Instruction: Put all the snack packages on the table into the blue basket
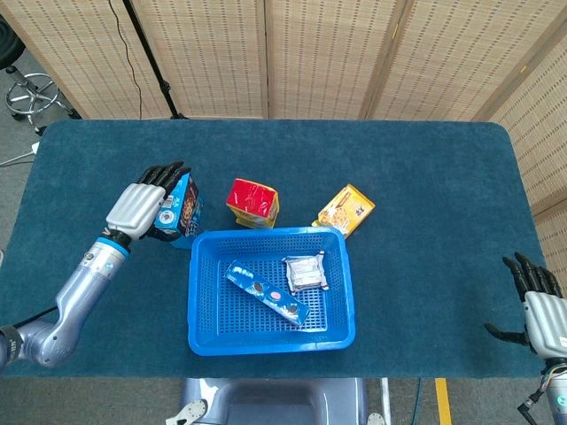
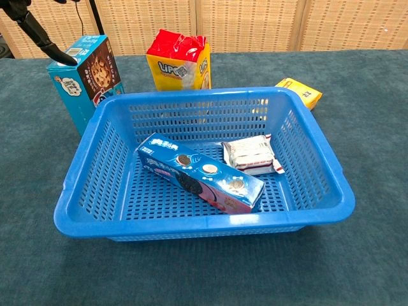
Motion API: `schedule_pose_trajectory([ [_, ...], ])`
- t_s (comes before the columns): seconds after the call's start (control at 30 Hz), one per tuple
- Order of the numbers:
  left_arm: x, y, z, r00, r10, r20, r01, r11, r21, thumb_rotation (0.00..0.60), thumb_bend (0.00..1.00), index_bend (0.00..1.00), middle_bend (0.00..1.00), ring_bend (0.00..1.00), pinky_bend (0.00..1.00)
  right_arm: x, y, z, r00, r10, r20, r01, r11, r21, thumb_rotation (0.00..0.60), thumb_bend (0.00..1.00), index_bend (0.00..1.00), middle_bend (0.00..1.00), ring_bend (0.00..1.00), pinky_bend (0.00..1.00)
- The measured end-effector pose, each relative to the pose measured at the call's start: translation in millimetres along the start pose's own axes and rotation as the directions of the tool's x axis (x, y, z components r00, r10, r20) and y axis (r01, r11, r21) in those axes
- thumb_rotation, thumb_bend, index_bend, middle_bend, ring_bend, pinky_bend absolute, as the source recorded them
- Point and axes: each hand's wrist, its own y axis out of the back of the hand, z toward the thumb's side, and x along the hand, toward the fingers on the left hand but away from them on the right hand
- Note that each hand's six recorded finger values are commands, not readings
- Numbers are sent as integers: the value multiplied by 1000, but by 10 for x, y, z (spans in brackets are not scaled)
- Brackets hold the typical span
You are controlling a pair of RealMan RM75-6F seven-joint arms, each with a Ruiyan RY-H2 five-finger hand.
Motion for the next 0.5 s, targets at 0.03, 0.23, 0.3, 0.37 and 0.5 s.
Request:
schedule_pose_trajectory([
  [0.03, 19, -12, -42, 1000, -1, -22, 1, 1000, -11, 600, 43, 0, 0, 0, 0, -3, -1, -4, 1000, 1, 1, -1, 1000, -1, 600, 0, 0, 0, 0, 34],
  [0.23, 143, -99, -71, 995, -11, -97, 1, 995, -100, 600, 44, 0, 0, 0, 0, -4, -7, 4, 1000, 6, -3, -6, 1000, 0, 600, 0, 0, 0, 0, 34],
  [0.3, 181, -128, -13, 995, -11, -102, -1, 993, -117, 600, 43, 0, 0, 0, 0, -1, -2, 2, 1000, 4, -3, -4, 1000, -2, 600, 0, 0, 0, 0, 34],
  [0.37, 204, -149, 36, 994, -13, -108, -2, 991, -132, 600, 43, 0, 0, 0, 0, 0, 4, -3, 1000, 4, -2, -4, 1000, -4, 600, 0, 0, 0, 0, 34],
  [0.5, 226, -168, 73, 991, -10, -132, -9, 990, -138, 600, 43, 0, 0, 0, 0, -2, 11, -16, 1000, 4, 1, -4, 1000, -8, 600, 0, 0, 0, 0, 34],
])
